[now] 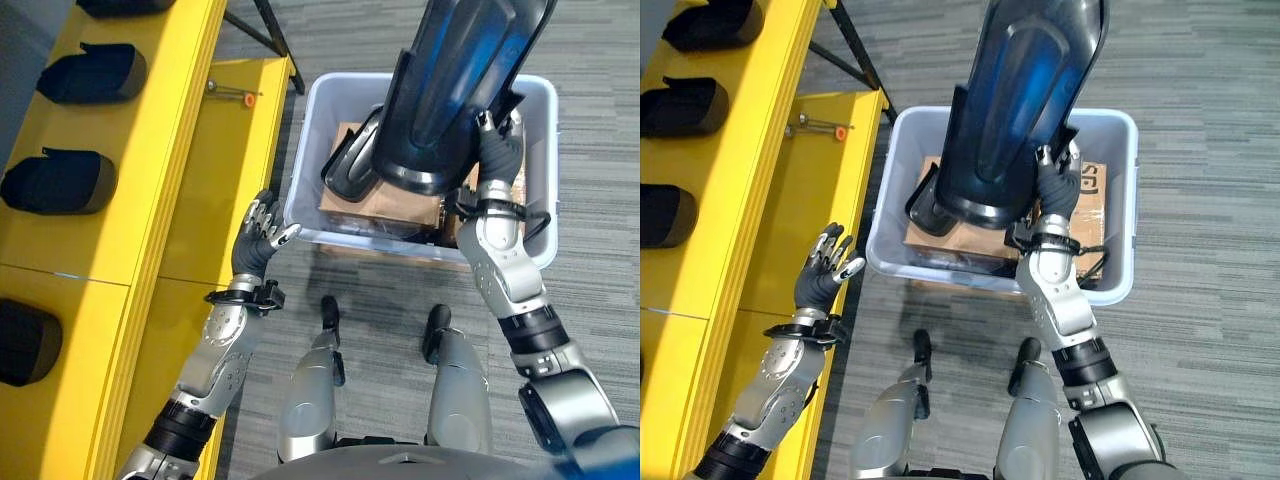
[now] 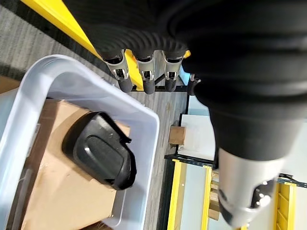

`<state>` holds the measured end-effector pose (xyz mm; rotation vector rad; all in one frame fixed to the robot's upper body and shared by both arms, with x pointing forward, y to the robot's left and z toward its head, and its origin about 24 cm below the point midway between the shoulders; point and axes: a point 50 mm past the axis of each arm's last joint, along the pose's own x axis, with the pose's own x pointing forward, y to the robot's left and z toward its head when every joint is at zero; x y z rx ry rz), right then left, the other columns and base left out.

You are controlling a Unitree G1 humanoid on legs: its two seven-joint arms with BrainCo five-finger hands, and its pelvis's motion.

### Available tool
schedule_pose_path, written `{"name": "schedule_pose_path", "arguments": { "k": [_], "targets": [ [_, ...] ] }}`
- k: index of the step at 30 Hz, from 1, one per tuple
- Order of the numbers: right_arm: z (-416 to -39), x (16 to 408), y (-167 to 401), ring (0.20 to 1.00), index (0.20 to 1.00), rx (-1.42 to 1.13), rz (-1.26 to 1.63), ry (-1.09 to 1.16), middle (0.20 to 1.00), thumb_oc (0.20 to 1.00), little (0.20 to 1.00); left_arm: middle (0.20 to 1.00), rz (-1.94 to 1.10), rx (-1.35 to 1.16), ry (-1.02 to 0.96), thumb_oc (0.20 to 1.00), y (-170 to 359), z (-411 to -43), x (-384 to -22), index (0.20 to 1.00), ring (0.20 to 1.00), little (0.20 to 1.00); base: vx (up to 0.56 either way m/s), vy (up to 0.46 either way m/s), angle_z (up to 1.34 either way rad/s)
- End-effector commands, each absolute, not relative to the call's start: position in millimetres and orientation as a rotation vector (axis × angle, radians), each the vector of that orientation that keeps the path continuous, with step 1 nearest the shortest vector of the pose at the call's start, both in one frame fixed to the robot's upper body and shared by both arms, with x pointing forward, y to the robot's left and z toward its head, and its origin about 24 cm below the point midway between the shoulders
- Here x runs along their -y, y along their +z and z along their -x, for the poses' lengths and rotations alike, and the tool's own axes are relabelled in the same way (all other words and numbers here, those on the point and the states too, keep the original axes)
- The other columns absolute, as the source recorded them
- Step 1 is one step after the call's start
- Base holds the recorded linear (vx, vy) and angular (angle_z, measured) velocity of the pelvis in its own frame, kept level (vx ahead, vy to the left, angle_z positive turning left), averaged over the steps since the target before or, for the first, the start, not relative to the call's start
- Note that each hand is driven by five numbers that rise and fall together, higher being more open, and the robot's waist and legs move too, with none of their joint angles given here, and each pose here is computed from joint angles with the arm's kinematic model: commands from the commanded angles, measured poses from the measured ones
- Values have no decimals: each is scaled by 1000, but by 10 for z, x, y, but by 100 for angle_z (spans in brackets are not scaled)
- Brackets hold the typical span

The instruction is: Move parts from the plastic box to the shelf.

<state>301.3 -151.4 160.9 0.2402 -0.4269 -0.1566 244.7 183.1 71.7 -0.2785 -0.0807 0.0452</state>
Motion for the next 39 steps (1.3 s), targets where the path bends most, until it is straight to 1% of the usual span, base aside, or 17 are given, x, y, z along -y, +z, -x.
{"name": "schedule_pose_path", "arguments": {
  "k": [1, 6, 10, 14, 19, 24, 26, 31, 34, 39],
  "targets": [
    [-2883, 1456, 1739, 200, 200, 541, -365, -18, 200, 200, 200, 1000, 190, 168, 47, 1000, 883, -2392, -1984, 1000, 1000, 1000, -8, -81, -14],
    [-2764, 1544, 1483, 200, 200, 446, -365, 21, 200, 200, 200, 1000, 176, 124, 117, 1000, 768, -2320, -2126, 1000, 1000, 1000, -13, -106, -11],
    [-2730, 1583, 1406, 200, 200, 414, -362, 33, 200, 200, 200, 1000, 187, 88, 154, 1000, 677, -2262, -2182, 1000, 1000, 1000, -37, -157, -9],
    [-2779, 1494, 1390, 200, 200, 389, -384, 97, 200, 200, 200, 1000, 223, 44, 210, 1000, 541, -2173, -2209, 1000, 1000, 1000, -124, -216, 5],
    [-2807, 1478, 1481, 200, 200, 415, -351, 142, 200, 200, 200, 1000, 251, 30, 197, 1000, 499, -2190, -2149, 1000, 1000, 1000, -121, -166, 46],
    [-2733, 1546, 1420, 200, 200, 404, -333, 143, 200, 200, 200, 1000, 249, 30, 167, 1000, 495, -2198, -2120, 1000, 1000, 1000, -148, -86, 110],
    [-2653, 1595, 1313, 200, 200, 365, -352, 125, 200, 200, 200, 1000, 271, 30, 155, 1000, 499, -2200, -2079, 1000, 1000, 1000, -130, 54, 126],
    [-2616, 1641, 1261, 200, 200, 343, -361, 106, 200, 200, 200, 1000, 286, 19, 131, 1000, 476, -2192, -2031, 1000, 1000, 1000, -21, 183, 125],
    [-2601, 1669, 1252, 200, 200, 337, -351, 104, 200, 200, 200, 1000, 248, 33, 131, 1000, 515, -2192, -2084, 1000, 1000, 1000, 9, 216, 38],
    [-2608, 1603, 1217, 200, 200, 318, -367, 122, 200, 200, 200, 1000, 207, 67, 156, 1000, 585, -2196, -2167, 1000, 1000, 1000, 3, 187, 7]
  ]
}}
